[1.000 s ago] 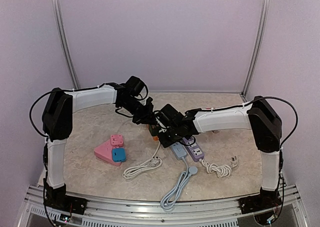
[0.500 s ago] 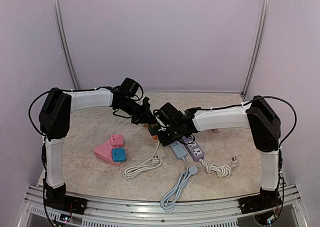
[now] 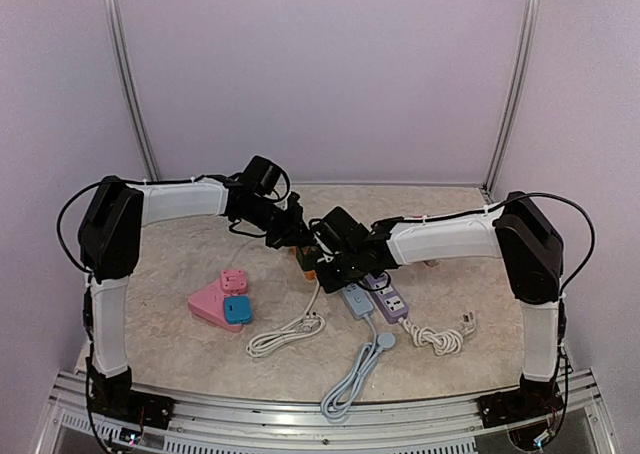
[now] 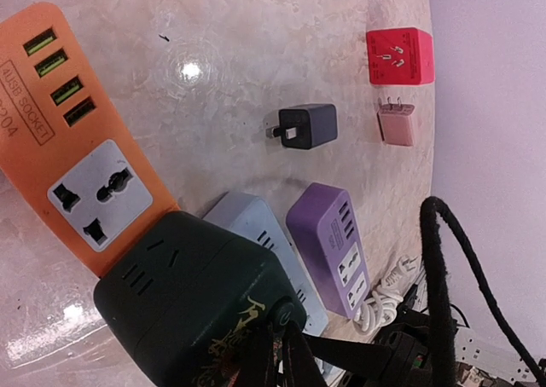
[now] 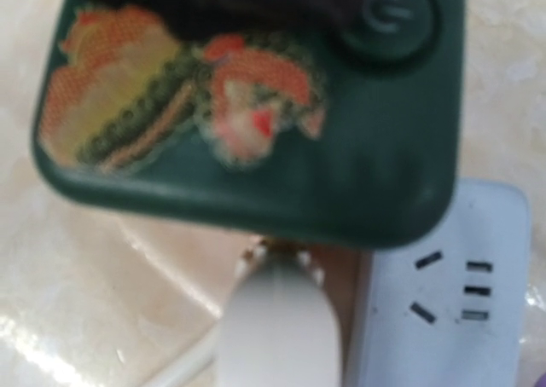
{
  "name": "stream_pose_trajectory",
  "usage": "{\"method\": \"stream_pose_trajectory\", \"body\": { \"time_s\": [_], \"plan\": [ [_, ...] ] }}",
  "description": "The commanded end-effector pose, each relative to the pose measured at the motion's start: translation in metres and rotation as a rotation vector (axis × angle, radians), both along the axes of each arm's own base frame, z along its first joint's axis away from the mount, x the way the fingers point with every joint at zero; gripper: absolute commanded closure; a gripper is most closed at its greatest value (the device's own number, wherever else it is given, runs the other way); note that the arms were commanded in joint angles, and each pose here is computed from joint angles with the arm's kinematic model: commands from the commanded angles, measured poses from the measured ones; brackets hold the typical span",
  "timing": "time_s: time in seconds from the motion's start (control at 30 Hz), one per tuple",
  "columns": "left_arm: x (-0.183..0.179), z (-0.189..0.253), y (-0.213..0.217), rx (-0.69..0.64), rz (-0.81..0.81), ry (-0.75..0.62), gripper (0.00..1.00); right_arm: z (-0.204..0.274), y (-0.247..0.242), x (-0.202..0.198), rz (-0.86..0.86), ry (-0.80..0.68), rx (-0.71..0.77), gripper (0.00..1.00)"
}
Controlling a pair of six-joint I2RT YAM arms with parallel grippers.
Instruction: Pull the plug off the socket
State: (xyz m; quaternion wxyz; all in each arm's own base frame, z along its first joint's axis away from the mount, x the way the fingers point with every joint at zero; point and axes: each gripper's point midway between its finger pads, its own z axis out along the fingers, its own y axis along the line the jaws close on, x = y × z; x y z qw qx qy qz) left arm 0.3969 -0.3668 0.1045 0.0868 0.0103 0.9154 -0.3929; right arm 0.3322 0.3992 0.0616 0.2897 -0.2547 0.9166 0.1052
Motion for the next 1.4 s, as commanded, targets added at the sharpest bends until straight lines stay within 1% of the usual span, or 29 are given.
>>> {"method": "stream_pose_trajectory", "body": {
  "time_s": [0.0, 0.33, 0.7, 0.77, 0.93, 1.07, 1.2, 1.3, 1.37],
  "plan": [
    [-0.029, -0.11, 0.052, 0.31, 0.095, 0.196, 0.94, 0.003, -0.021, 0.002, -0.072, -0.013, -0.006, 0.99],
    [-0.035, -0.121, 0.058, 0.319, 0.099, 0.214, 0.94, -0.002, -0.035, -0.01, -0.087, 0.015, -0.019, 0.99],
    [-0.04, -0.122, 0.055, 0.307, 0.088, 0.219, 0.94, -0.006, -0.042, -0.019, -0.069, 0.001, -0.116, 0.99],
    [-0.041, -0.123, 0.054, 0.307, 0.086, 0.221, 0.94, -0.006, -0.036, -0.021, -0.063, 0.017, -0.103, 0.99],
    [-0.044, -0.125, 0.056, 0.307, 0.084, 0.232, 0.94, -0.005, -0.018, -0.035, -0.05, 0.084, -0.016, 0.99],
    [-0.045, -0.124, 0.059, 0.308, 0.073, 0.231, 0.94, -0.011, -0.023, -0.046, -0.066, 0.101, -0.018, 0.99],
    [-0.045, -0.119, 0.059, 0.309, 0.053, 0.213, 0.95, -0.015, -0.038, -0.039, -0.106, 0.086, -0.04, 0.99],
    [-0.045, -0.109, 0.054, 0.301, 0.035, 0.183, 0.94, -0.009, -0.034, -0.03, -0.107, 0.069, -0.033, 0.99],
    [-0.047, -0.1, 0.048, 0.295, 0.016, 0.152, 0.91, -0.004, -0.026, -0.025, -0.097, 0.058, -0.023, 0.99]
  ]
}}
